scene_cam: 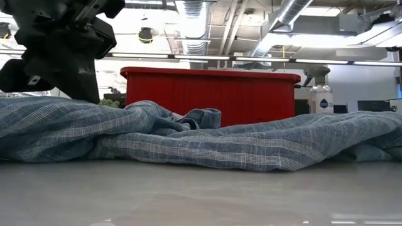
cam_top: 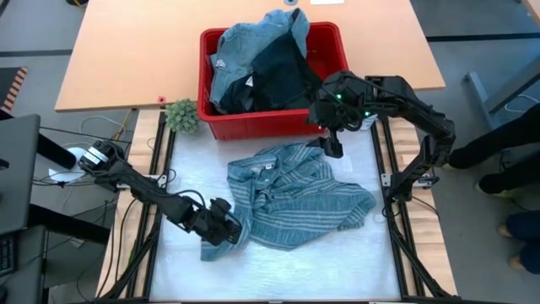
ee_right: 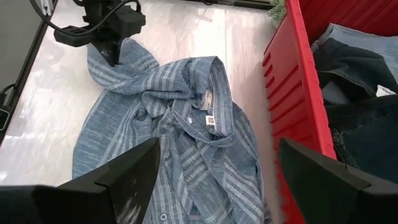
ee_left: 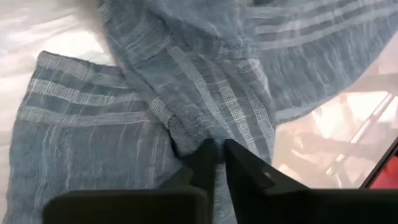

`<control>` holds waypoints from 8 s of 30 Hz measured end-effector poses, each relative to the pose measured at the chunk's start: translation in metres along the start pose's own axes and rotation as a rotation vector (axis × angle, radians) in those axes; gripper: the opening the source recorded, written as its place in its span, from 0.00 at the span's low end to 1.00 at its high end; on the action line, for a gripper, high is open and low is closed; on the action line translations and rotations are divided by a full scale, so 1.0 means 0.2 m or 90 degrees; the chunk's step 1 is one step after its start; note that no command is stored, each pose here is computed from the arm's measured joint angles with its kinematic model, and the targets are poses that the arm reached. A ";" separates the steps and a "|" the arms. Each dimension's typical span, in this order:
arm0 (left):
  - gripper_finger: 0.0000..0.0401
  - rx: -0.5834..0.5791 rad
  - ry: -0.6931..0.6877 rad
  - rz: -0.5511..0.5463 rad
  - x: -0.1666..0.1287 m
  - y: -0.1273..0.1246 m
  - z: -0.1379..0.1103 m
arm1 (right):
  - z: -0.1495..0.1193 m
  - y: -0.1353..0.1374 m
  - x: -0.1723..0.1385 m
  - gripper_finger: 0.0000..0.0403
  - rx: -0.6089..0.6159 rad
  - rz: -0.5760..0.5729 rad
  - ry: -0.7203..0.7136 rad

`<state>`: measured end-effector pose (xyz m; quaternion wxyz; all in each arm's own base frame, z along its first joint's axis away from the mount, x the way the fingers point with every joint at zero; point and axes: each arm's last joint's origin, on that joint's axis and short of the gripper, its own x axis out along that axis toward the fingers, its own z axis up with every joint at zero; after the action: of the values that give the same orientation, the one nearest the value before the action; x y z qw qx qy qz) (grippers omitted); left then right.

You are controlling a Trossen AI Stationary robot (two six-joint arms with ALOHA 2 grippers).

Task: Fold Laundry from Bin
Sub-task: Fold the blue polo shirt

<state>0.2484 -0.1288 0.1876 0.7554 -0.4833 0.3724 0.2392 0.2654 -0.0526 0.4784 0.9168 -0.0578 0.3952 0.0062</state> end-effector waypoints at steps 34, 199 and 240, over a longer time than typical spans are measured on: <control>0.00 -0.142 -0.360 -0.117 -0.80 0.26 0.35 | -0.37 0.53 0.62 0.79 -0.030 0.135 0.110; 0.13 0.606 -0.153 0.383 0.05 -0.38 -0.36 | -0.08 0.41 1.02 0.05 0.235 -0.164 0.136; 0.08 0.455 -0.198 0.680 0.09 -0.05 -0.14 | -0.10 0.41 1.01 0.05 0.194 -0.150 0.167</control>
<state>0.2577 -0.1583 0.1711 0.6915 0.0887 0.5040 0.5098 0.3852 0.0193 0.3091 0.8499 0.0353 0.4980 -0.1685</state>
